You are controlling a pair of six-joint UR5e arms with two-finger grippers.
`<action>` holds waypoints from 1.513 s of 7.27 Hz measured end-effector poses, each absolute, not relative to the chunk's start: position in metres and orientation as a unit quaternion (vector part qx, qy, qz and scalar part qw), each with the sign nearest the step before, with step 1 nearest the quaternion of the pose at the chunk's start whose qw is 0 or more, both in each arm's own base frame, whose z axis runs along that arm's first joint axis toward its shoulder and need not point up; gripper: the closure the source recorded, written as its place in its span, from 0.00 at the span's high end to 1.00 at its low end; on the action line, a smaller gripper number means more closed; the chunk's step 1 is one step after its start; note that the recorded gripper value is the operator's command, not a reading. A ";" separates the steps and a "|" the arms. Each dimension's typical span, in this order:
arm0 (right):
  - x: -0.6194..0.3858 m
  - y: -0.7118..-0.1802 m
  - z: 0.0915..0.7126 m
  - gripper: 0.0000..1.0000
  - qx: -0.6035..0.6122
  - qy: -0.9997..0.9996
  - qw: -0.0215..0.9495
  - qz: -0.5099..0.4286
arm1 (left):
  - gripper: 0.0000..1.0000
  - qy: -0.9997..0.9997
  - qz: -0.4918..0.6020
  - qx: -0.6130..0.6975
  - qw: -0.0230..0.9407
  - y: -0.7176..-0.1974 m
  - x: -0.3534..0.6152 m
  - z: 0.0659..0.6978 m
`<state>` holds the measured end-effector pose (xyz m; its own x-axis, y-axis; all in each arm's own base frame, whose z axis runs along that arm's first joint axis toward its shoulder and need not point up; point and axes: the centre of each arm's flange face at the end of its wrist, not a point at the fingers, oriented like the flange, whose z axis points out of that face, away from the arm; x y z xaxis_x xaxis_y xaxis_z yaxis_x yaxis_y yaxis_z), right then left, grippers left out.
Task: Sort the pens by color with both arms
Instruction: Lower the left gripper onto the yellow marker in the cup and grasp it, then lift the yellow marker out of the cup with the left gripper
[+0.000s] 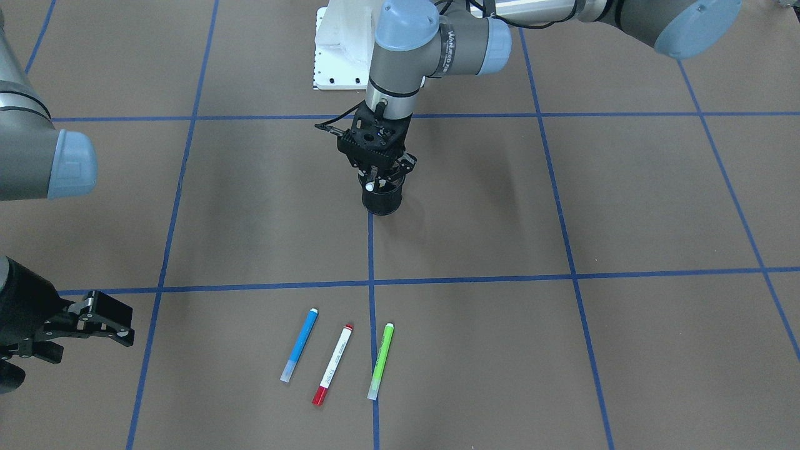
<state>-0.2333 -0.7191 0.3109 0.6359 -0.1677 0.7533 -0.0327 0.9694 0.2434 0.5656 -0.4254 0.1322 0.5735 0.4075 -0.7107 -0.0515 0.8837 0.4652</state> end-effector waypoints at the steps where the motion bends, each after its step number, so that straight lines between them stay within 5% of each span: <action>1: -0.233 -0.719 0.310 0.99 0.118 -0.425 0.897 -0.038 | 0.00 0.448 0.132 0.206 0.860 -0.424 0.560 0.127; 11: -0.233 -0.719 0.310 0.99 0.119 -0.426 0.896 -0.038 | 0.00 0.534 0.042 0.294 0.792 -0.458 0.425 0.075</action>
